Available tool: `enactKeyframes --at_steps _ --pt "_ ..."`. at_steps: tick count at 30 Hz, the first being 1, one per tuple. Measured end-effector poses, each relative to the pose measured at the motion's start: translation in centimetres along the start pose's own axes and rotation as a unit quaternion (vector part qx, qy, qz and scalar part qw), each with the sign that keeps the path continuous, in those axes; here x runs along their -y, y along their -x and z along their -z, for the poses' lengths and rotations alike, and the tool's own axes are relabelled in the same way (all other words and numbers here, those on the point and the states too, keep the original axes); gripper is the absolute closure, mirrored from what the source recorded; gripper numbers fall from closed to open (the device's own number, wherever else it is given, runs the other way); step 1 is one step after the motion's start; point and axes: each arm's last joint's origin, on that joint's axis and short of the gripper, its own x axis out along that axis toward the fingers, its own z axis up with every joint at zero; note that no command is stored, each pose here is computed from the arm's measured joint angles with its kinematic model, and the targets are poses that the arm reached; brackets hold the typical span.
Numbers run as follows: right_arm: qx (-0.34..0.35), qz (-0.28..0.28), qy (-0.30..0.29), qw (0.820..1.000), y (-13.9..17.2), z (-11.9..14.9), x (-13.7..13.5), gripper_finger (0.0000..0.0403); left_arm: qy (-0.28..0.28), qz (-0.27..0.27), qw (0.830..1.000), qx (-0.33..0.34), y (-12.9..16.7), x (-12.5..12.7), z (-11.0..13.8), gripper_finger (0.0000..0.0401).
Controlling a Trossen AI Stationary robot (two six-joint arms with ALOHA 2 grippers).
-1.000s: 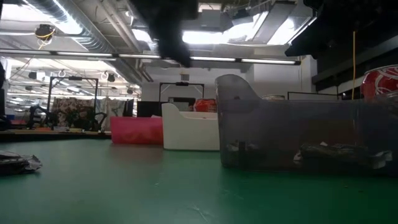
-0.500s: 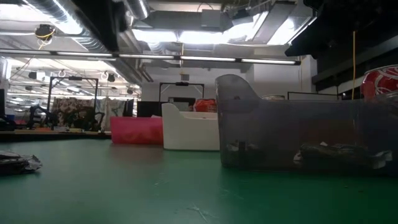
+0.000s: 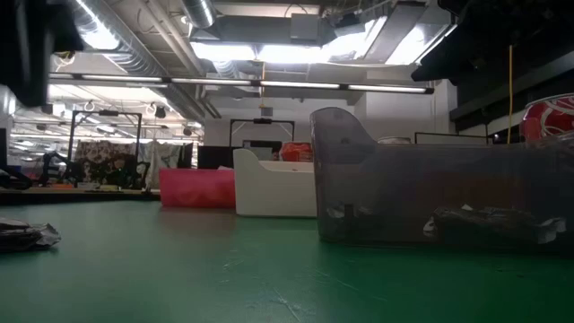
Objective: Sort candy
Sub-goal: Put the brown chocolate bar into the black bin
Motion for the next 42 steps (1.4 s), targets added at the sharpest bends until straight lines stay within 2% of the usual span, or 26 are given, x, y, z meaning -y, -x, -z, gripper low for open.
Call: enactKeyframes --at_steps 9,16,36,42 --pt "0.0 0.0 0.0 1.0 0.0 0.0 0.0 0.0224 0.06 -0.075 0.995 -0.041 -4.0 0.0 1.4 0.0284" --pt "0.0 0.0 0.0 1.0 0.0 0.0 0.0 0.0224 0.065 -0.091 0.991 -0.068 -5.5 0.0 1.9 0.0284" --pt "-0.012 0.003 0.003 1.0 -0.1 0.2 0.0 0.0224 0.058 -0.092 0.99 -0.09 -6.5 0.3 2.4 0.0284" --pt "-0.013 0.003 0.003 1.0 -0.1 0.2 0.0 0.0224 0.06 -0.116 0.989 -0.067 -6.7 -0.3 1.7 0.0284"
